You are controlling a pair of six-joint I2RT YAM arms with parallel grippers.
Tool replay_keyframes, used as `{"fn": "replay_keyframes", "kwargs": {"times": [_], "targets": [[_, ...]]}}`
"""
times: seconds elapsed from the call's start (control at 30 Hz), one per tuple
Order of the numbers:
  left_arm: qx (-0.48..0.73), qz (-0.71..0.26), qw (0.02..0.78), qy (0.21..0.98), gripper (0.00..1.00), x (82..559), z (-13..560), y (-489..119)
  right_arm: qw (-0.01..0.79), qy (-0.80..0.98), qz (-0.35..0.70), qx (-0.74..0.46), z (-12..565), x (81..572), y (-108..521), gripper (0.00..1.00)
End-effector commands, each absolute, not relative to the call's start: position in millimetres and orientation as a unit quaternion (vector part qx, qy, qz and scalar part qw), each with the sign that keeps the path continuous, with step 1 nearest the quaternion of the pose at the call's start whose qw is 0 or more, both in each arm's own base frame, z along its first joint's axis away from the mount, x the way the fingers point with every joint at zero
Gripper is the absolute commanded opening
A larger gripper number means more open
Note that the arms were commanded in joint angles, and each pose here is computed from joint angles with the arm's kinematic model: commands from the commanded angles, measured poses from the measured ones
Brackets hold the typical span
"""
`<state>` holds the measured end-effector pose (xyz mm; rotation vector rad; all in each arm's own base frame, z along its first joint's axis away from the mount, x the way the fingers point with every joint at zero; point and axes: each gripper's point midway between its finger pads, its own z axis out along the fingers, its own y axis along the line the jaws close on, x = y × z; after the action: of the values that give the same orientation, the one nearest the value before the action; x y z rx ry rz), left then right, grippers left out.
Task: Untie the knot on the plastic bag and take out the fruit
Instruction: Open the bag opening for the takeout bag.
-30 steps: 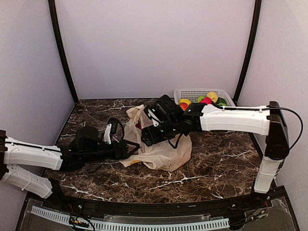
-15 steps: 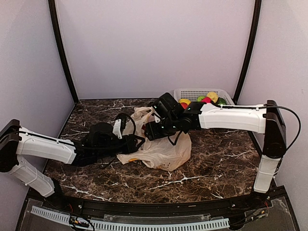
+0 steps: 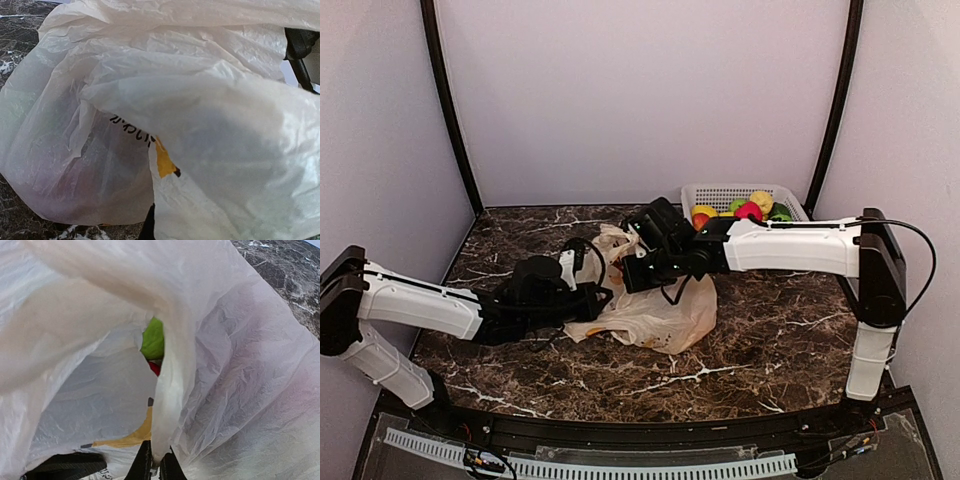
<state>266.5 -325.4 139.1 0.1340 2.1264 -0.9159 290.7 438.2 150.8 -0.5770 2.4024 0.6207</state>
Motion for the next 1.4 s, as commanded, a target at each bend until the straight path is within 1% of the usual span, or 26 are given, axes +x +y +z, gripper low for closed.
{"fn": "replay_keyframes", "kwargs": {"times": [0.0, 0.13, 0.23, 0.3, 0.43, 0.6, 0.8, 0.97, 1.07, 1.3, 1.37], "targets": [[0.043, -0.342, 0.416, 0.842, 0.01, 264.9, 145.4, -310.0, 0.319, 0.894, 0.243, -0.200, 170.3, 301.8, 438.0, 0.00], [0.035, -0.307, 0.430, 0.848, 0.01, 264.4, 150.4, -289.8, 0.342, 0.899, 0.210, -0.177, 181.4, 314.7, 407.5, 0.00], [0.034, -0.258, 0.441, 0.859, 0.01, 262.7, 152.3, -265.7, 0.361, 0.902, 0.181, -0.155, 193.7, 327.8, 373.1, 0.00], [0.029, -0.244, 0.454, 0.857, 0.01, 260.7, 166.3, -248.5, 0.374, 0.901, 0.168, -0.142, 206.4, 335.6, 348.4, 0.00], [0.020, -0.236, 0.459, 0.856, 0.01, 255.1, 179.4, -220.0, 0.393, 0.900, 0.155, -0.109, 224.5, 352.7, 300.0, 0.00], [0.015, -0.238, 0.452, 0.859, 0.01, 246.6, 185.6, -197.5, 0.402, 0.898, 0.157, -0.092, 240.3, 364.0, 266.3, 0.00], [0.027, -0.243, 0.458, 0.854, 0.01, 237.3, 199.0, -185.0, 0.406, 0.895, 0.160, -0.089, 250.0, 373.5, 251.1, 0.00], [0.042, -0.238, 0.472, 0.848, 0.01, 234.4, 221.4, -178.2, 0.421, 0.887, 0.166, -0.090, 271.1, 383.5, 243.1, 0.00], [0.044, -0.250, 0.468, 0.847, 0.01, 230.1, 222.4, -179.1, 0.425, 0.885, 0.171, -0.088, 275.0, 385.4, 239.2, 0.00], [0.028, -0.265, 0.428, 0.863, 0.01, 217.8, 173.6, -177.6, 0.372, 0.905, 0.187, -0.089, 228.1, 377.4, 245.8, 0.00], [0.025, -0.269, 0.427, 0.863, 0.01, 215.5, 170.2, -176.1, 0.366, 0.905, 0.196, -0.091, 224.7, 374.6, 248.4, 0.00]]}}
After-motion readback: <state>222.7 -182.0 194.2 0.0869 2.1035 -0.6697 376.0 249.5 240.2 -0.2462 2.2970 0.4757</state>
